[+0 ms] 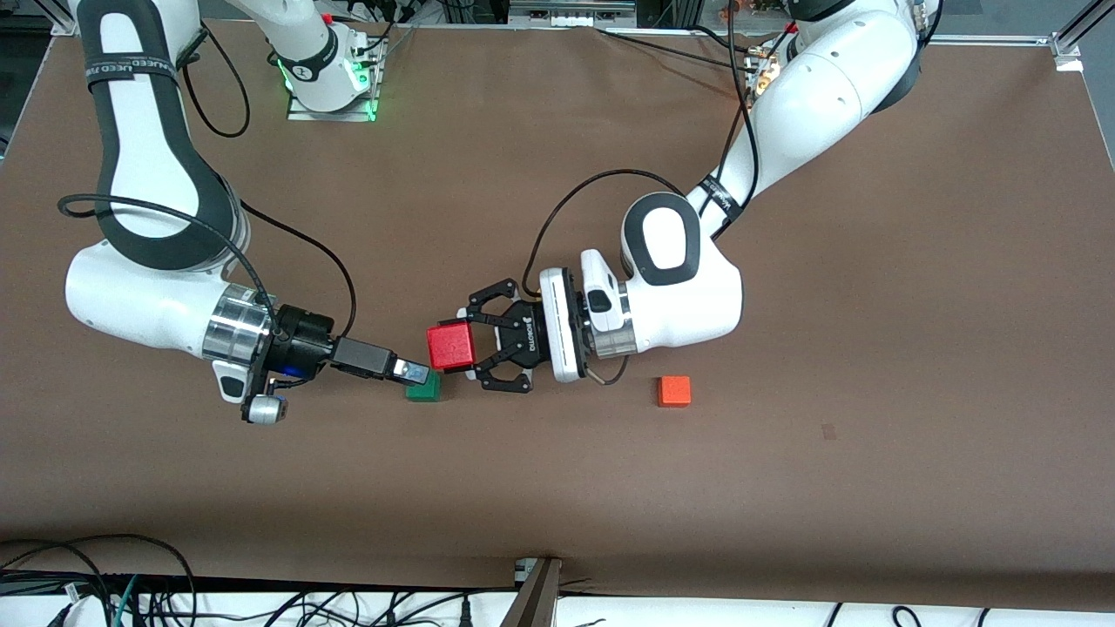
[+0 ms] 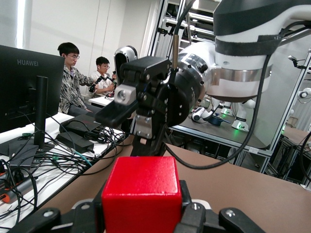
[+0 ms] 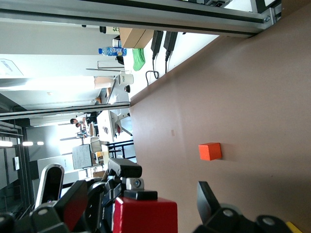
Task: Pass red block to right arm, stack on blue
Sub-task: 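Grasp the red cube with the right gripper, open the left gripper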
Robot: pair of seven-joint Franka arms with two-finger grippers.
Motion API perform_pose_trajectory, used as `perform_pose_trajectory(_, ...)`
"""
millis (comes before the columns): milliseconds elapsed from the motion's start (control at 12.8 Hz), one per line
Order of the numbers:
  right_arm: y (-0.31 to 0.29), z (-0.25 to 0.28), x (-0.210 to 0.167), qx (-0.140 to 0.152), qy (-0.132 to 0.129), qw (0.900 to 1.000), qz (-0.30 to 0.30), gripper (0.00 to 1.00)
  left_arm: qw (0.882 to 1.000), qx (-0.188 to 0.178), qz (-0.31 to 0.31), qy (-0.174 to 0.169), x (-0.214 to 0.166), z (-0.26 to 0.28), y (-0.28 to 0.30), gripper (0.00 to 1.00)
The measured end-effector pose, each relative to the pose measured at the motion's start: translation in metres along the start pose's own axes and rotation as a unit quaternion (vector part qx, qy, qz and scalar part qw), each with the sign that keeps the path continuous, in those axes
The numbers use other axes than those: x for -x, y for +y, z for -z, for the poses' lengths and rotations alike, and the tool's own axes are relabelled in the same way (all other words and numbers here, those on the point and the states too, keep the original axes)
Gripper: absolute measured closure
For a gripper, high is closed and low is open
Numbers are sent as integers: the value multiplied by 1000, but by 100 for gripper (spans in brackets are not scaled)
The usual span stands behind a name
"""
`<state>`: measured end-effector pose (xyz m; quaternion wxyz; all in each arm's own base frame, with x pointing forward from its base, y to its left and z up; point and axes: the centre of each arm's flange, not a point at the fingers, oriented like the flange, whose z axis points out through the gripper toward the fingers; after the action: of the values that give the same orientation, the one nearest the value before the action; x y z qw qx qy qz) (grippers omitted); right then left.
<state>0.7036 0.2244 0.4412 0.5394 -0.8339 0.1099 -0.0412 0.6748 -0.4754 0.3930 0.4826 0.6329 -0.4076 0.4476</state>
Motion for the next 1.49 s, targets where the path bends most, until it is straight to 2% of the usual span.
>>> perform_pose_trajectory(235, 1, -3, 0, 1, 0, 1000, -1, 0, 1000, -20, -1, 7, -11, 7, -5, 44)
perform_pose_trajectory(627, -6, -17, 10, -1, -11, 1000, 1, 0, 1000, -21, -1, 8, -14, 8, -5, 44)
perform_pose_trajectory(941, -17, -14, 13, -5, -10, 1000, 4, 2, 1000, -21, -1, 8, -14, 7, -4, 44)
perform_pose_trajectory(1020, -20, -13, 13, -6, -9, 1000, 6, 10, 1000, -20, -1, 8, -14, 7, -4, 44)
perform_pose_trajectory(1176, -21, -10, 13, -6, -7, 1000, 7, 37, 1000, -22, -1, 11, -17, 8, -4, 44)
perform_pose_trajectory(1255, -22, -8, 12, -8, -6, 1000, 6, 42, 1000, -22, -1, 12, -19, 9, -4, 44)
perform_pose_trajectory(1490, -22, -8, 12, -8, -6, 1000, 6, 42, 1000, -22, -1, 12, -19, 9, -4, 44)
